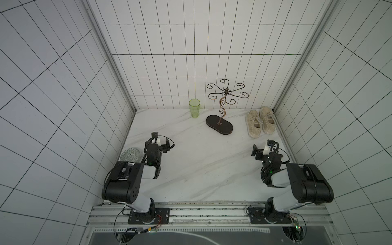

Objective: Remove the insole from the shoe
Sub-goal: Move the shoe to the center of the board.

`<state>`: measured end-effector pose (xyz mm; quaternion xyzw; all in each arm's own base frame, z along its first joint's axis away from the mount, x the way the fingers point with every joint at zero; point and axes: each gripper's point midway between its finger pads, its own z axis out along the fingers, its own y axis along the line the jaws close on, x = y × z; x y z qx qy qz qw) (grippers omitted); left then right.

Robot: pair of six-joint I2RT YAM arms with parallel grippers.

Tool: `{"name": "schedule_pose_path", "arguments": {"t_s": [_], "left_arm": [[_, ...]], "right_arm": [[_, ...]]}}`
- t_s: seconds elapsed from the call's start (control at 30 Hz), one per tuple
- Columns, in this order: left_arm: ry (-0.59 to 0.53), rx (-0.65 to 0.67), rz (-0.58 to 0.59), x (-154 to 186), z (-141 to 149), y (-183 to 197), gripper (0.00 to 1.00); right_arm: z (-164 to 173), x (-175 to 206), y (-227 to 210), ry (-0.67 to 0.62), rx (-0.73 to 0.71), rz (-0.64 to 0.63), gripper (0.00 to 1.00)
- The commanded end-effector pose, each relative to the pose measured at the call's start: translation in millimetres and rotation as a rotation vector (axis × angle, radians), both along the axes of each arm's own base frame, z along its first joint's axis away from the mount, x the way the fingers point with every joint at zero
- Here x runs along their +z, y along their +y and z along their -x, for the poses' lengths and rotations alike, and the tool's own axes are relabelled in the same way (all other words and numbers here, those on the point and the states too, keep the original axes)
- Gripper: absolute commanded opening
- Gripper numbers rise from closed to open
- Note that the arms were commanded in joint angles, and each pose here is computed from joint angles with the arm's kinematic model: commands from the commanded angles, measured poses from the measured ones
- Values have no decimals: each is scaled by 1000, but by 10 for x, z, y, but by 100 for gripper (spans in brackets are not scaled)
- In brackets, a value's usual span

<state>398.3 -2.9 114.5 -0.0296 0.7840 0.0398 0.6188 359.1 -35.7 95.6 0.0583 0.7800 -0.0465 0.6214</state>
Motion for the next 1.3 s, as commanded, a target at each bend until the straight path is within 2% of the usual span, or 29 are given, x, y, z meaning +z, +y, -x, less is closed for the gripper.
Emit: {"name": "schedule_pose_path", "arguments": {"t_s": [0.0, 0.83, 0.87, 0.93, 1.0, 1.17, 1.27], "left_arm": [[-35, -12, -7, 98, -58, -12, 97], [-41, -8, -8, 111, -52, -13, 97], [-102, -3, -17, 263, -53, -7, 97], [-43, 13, -14, 407, -69, -5, 98], [62, 11, 16, 581, -91, -27, 97], [90, -116, 47, 925, -2, -363, 97], [44, -172, 147, 1108, 79, -520, 98]], "right_arm": [[-218, 340, 13, -106, 2, 24, 100], [-203, 365, 5, -117, -6, 28, 98], [-189, 417, -25, -128, -43, 31, 98], [-307, 439, -56, 0, -72, 7, 98], [-466, 605, 51, 83, -7, 7, 96], [-610, 1091, 209, 74, 68, -63, 93], [-812, 1234, 292, 134, 125, -68, 94]]}}
